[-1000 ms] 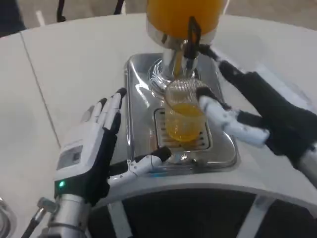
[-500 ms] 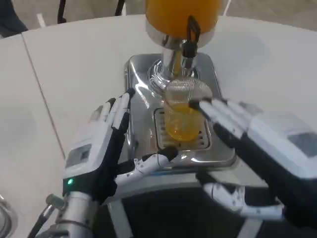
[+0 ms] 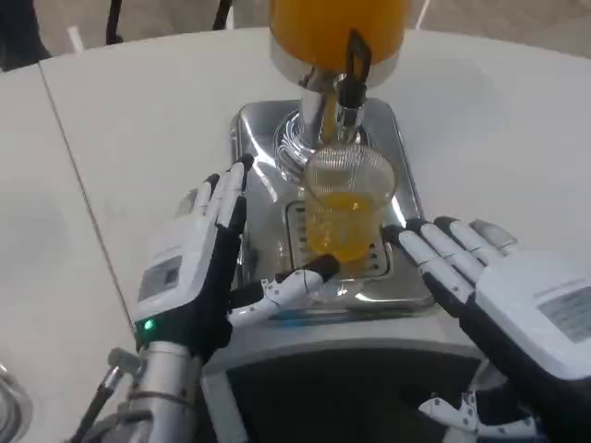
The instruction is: Grasp the cup under the faucet to collect the drink, then remove the cup.
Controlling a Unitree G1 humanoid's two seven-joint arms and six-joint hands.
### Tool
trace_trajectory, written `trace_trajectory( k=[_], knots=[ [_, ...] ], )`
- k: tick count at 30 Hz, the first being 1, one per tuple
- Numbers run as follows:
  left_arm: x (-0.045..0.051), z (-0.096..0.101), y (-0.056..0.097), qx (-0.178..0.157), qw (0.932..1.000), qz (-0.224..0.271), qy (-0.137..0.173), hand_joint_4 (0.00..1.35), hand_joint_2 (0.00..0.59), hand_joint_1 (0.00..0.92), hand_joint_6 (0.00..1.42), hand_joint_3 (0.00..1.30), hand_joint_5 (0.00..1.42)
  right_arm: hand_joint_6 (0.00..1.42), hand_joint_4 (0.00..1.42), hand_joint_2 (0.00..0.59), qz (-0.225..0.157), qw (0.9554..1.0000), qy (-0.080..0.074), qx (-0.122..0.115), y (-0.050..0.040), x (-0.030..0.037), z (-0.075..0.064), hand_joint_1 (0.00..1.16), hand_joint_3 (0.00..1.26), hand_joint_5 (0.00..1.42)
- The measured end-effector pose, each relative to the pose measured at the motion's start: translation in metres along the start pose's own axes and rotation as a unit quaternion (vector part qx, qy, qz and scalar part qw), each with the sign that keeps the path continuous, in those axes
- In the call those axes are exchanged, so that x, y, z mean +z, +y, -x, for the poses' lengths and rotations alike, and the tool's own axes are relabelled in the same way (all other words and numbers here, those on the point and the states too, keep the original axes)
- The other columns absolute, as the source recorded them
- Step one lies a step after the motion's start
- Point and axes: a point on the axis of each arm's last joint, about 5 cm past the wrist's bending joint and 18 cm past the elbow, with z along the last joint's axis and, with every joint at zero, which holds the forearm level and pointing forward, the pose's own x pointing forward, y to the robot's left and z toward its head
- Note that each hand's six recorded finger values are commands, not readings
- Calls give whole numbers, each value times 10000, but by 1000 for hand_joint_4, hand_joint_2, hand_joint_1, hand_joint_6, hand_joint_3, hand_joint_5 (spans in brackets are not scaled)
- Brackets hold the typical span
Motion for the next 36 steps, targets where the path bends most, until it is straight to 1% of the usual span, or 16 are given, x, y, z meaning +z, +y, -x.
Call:
trace_trajectory(
  k=[3,6,8,10,12,14,15,16,17,19,20,22,24,29,31,36],
  knots=[
    [-5,-35,-63,-12,9999,141,98,0,41,144,0,0,0,23,0,314,-135,9999,62,49,53,-84,-101,722,0,0],
    [5,-102,-109,40,9992,358,144,0,41,150,0,0,0,27,0,314,-238,9996,66,138,107,-135,-125,720,0,0],
    [14,-140,-121,64,9989,453,92,0,41,149,0,0,0,28,0,314,-260,9994,66,205,133,-156,-120,718,0,0],
    [23,-174,-132,57,9982,600,8,0,41,147,0,0,0,29,0,314,-178,9996,-10,223,156,-176,-130,718,0,0],
    [49,-202,-151,30,9976,673,-150,0,40,146,0,0,0,41,0,314,-79,9995,-132,284,183,-183,-154,716,0,0],
    [85,-213,-186,-23,9970,714,-298,0,40,146,0,0,0,43,0,313,-38,9994,-206,289,186,-166,-148,716,0,0],
    [105,-216,-204,-38,9965,750,-364,0,40,147,0,0,0,43,0,311,-9,9993,-243,266,178,-144,-126,717,0,0],
    [108,-217,-207,-42,9965,752,-374,0,40,164,0,0,0,44,0,310,1,9993,-258,257,174,-133,-113,717,0,0],
    [110,-220,-213,-52,9964,755,-385,0,41,182,0,0,0,44,0,309,-21,9994,-230,251,173,-125,-88,718,0,0],
    [101,-223,-227,-62,9965,742,-376,0,44,212,0,0,0,45,0,307,-114,9995,-101,274,172,-111,-26,719,0,0],
    [98,-227,-241,-84,9967,724,-365,0,45,217,0,0,0,45,0,307,-175,9993,18,320,169,-105,9,720,0,0],
    [98,-233,-266,-120,9968,703,-357,0,46,232,0,0,0,57,0,305,-253,9991,103,336,156,-84,32,722,0,0],
    [108,-256,-290,-162,9969,687,-361,0,47,250,0,0,0,59,0,304,-315,9989,98,322,131,-53,39,723,0,0],
    [141,-390,-335,-150,9972,665,-321,0,53,273,0,0,0,71,0,304,-416,9987,3,292,88,25,55,724,0,0],
    [152,-431,-336,-124,9972,669,-320,0,57,279,12,0,2,74,0,304,-423,9986,13,325,90,30,59,724,0,0],
    [159,-467,-345,-15,9965,739,-393,0,58,299,42,0,32,88,0,301,-436,9981,137,414,84,12,60,721,0,0]
  ],
)
